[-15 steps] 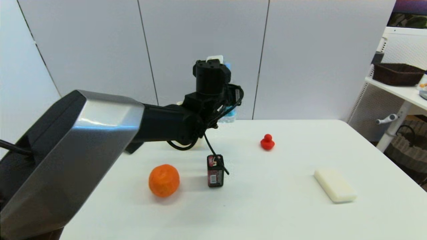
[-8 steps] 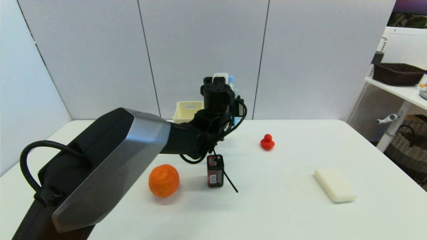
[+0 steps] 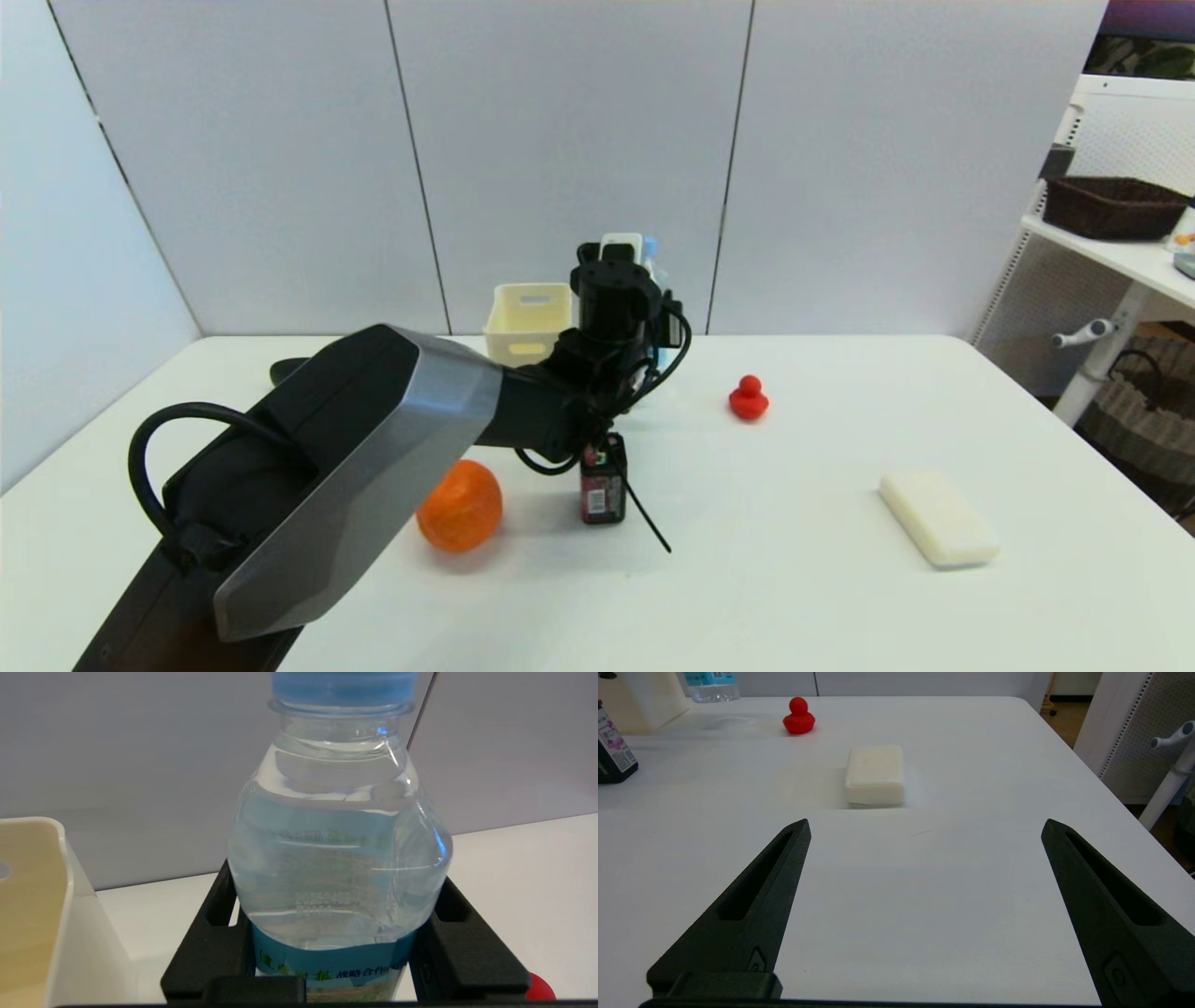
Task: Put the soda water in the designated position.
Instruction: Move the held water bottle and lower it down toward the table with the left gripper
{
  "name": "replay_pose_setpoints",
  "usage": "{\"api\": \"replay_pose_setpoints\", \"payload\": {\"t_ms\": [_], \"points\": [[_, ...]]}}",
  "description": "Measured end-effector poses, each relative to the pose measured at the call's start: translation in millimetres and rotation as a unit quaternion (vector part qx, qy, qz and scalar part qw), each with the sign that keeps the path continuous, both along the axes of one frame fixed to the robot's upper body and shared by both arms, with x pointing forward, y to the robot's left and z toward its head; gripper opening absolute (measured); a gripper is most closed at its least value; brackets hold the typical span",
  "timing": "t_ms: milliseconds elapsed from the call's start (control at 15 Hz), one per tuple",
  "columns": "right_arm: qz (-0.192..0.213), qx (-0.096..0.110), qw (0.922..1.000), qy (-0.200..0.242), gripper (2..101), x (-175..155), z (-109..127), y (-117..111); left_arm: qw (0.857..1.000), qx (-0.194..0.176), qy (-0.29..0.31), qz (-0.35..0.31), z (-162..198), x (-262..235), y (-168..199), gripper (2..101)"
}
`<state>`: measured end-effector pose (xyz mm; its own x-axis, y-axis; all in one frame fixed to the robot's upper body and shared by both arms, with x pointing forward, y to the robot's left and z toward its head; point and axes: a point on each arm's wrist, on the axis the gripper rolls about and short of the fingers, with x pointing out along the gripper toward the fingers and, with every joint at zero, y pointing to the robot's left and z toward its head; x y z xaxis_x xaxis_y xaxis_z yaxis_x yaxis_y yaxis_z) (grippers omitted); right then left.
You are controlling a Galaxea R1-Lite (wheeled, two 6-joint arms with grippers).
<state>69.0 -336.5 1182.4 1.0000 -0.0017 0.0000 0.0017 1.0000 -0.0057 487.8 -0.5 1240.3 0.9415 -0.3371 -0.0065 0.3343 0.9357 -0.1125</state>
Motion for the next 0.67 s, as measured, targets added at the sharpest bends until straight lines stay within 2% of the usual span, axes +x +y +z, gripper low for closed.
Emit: {"api": "replay_pose_setpoints", "payload": {"t_ms": [667], "points": [[0.000, 0.000, 1.0000, 0.000, 98.0, 0.0, 0.0, 0.0, 1.000, 0.001, -0.004, 0.001, -17.0, 4.2, -3.3, 48.9]]}}
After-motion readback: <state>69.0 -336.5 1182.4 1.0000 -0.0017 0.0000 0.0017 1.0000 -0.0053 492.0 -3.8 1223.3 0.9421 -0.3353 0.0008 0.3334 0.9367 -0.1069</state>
